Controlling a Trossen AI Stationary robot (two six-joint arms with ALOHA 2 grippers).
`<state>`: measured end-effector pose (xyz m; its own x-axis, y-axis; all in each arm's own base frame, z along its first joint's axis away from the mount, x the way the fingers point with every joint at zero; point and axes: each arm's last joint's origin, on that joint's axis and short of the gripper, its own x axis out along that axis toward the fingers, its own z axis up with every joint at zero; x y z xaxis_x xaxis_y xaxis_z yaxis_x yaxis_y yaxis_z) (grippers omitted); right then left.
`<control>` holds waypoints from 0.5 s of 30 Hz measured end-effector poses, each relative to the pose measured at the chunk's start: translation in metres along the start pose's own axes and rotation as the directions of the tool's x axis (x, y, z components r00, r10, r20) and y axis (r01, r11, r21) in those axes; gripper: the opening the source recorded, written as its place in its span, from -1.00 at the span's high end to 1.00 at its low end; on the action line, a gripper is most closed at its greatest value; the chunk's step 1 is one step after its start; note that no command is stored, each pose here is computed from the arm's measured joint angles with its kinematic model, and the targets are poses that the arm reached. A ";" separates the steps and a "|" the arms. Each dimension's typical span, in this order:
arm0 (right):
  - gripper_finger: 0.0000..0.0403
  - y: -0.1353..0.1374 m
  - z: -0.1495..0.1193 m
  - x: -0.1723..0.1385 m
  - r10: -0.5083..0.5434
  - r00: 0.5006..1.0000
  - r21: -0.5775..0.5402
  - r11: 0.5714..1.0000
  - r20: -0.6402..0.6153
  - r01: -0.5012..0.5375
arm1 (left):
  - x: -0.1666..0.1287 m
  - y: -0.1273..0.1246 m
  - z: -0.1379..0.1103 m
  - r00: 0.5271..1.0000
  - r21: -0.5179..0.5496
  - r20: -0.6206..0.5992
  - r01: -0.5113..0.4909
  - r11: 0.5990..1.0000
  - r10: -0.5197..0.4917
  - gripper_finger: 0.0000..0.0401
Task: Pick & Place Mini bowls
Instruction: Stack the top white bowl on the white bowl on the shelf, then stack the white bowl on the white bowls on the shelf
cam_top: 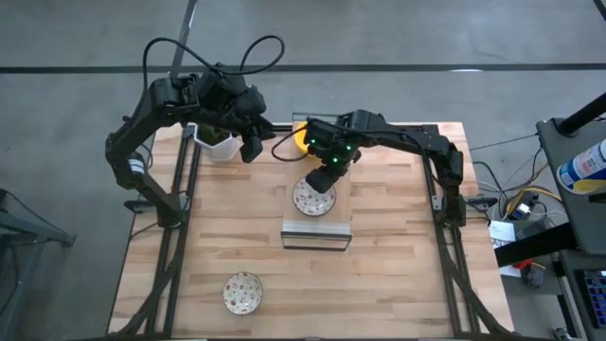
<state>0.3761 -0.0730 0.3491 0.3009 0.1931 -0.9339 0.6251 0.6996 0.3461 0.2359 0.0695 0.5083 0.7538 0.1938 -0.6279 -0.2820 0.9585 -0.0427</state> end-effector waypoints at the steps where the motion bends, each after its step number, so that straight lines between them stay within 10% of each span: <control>1: 0.92 0.000 -0.001 0.000 -0.003 1.000 0.000 1.000 -0.005 0.003 | 0.000 0.000 0.000 1.000 0.000 0.000 0.000 1.000 0.000 0.43; 15: 0.31 0.002 -0.004 0.000 -0.033 0.999 -0.013 0.999 -0.004 0.033 | 0.002 0.000 -0.001 1.000 -0.012 -0.013 0.012 1.000 -0.012 0.43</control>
<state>0.3745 -0.0693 0.3489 0.2771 0.1732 -0.9451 0.6251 0.7145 0.3142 0.2364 0.0693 0.5062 0.7491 0.1796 -0.6377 -0.2801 0.9582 -0.0590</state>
